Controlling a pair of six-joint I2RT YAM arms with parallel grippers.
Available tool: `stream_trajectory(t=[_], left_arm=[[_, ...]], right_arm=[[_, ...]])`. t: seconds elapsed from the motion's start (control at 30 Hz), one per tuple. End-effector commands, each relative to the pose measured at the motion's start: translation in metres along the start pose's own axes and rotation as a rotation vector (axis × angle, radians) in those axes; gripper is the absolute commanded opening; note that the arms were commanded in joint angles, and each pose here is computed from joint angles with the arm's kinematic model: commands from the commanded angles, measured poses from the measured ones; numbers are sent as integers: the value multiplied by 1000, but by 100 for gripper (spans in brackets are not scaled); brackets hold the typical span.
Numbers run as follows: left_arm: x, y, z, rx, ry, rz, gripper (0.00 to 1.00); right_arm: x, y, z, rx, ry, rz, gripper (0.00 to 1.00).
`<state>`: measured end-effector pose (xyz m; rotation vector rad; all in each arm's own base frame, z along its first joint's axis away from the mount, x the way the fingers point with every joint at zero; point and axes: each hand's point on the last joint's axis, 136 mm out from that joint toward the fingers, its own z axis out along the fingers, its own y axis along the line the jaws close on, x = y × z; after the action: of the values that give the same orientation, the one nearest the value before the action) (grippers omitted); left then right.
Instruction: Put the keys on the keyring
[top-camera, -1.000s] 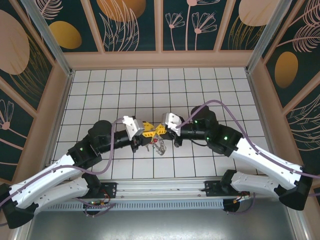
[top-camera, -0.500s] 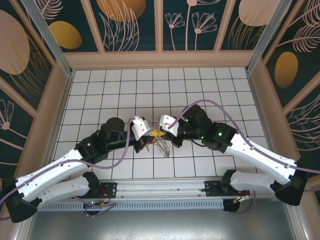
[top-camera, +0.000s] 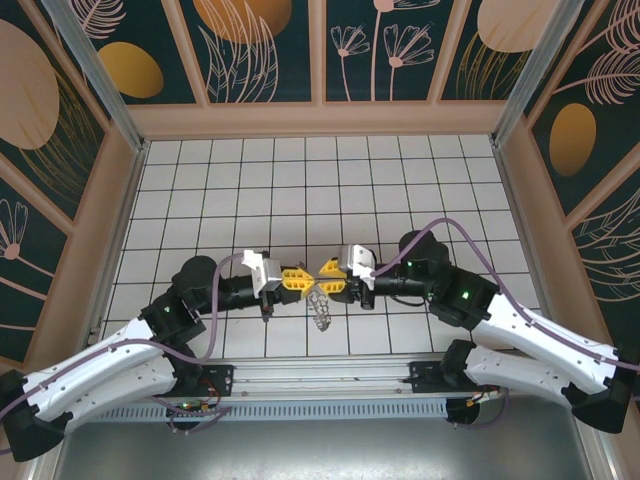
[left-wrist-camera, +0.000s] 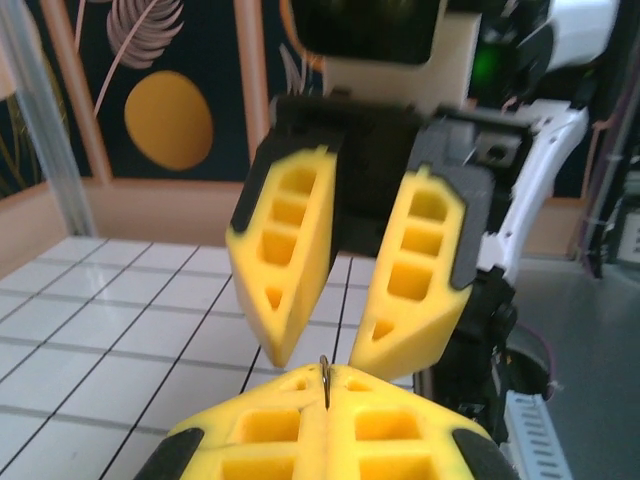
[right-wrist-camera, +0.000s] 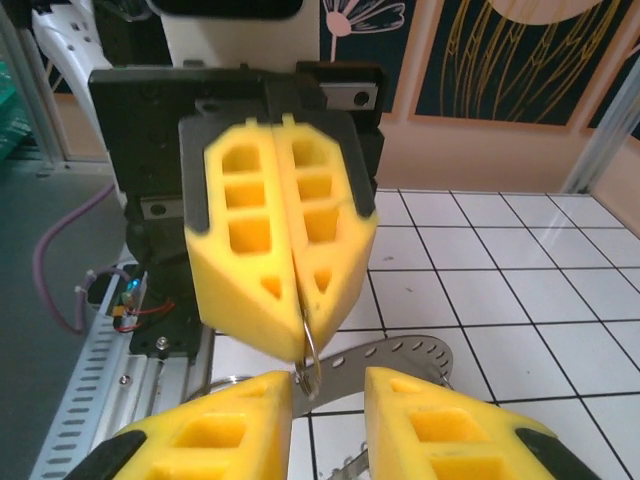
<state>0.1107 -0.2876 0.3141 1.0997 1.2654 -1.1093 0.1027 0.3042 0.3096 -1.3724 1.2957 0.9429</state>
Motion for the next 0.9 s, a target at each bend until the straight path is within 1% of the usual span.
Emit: stream_trajectory(t=[0.0, 0.13, 0.43, 0.87], left_arm=[[-37, -17, -8, 80, -141, 50, 0], [-43, -21, -12, 89, -167, 58, 0], [-41, -21, -11, 97, -166, 49, 0], [-38, -23, -11, 107, -163, 40, 0]], right_arm=[[-20, 5, -8, -14, -96, -5, 25], [-23, 9, -11, -31, -117, -6, 26], [-35, 21, -11, -117, -203, -9, 26], [-36, 19, -1, -141, -223, 5, 20]])
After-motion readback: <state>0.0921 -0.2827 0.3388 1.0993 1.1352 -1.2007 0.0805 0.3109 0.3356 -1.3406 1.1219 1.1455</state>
